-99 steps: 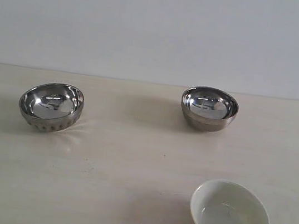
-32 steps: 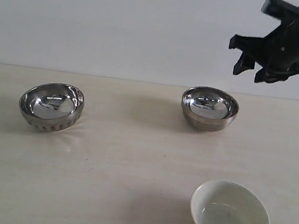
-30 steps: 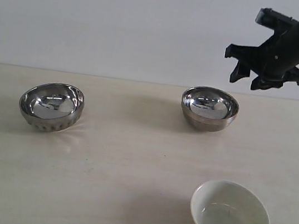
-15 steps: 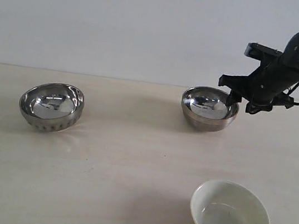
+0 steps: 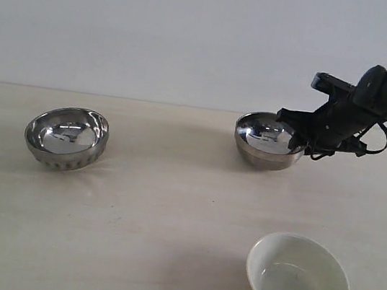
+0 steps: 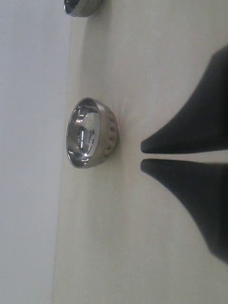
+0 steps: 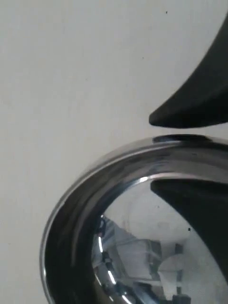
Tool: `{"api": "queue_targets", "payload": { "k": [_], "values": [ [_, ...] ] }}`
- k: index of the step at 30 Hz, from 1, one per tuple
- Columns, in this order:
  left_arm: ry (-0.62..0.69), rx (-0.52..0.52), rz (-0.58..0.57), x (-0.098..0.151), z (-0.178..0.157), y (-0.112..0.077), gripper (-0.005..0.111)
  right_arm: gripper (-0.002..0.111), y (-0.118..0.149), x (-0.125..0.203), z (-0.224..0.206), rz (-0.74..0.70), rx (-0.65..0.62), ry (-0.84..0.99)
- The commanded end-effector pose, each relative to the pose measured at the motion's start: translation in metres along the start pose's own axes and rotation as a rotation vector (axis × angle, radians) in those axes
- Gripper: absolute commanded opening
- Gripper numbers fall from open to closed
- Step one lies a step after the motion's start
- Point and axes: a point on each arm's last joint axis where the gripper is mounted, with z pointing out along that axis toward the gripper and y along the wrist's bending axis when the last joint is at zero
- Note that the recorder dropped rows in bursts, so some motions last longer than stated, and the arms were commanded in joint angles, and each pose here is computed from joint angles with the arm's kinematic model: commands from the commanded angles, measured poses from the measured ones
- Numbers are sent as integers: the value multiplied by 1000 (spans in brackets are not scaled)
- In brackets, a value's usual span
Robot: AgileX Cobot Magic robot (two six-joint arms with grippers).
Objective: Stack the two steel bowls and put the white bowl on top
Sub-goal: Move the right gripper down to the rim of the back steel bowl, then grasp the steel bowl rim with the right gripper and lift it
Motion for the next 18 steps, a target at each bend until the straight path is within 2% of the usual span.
{"api": "queue_targets", "payload": {
  "k": [1,2,6,9,18],
  "values": [
    [-2,-3,0,1,0,0,4,4,-1,-3,-1,1,0,-15],
    [-2,-3,0,1,0,0,4,0,-1,-2,0,1,-2,-6],
    [-2,-3,0,1,0,0,4,0,3,3,-3,-28,-12,49],
    [-2,-3,0,1,0,0,4,0,10,5,-11,-65,-68,97],
    [-2,-3,0,1,0,0,4,0,49,-16,-104,-133,-186,72]
  ]
}}
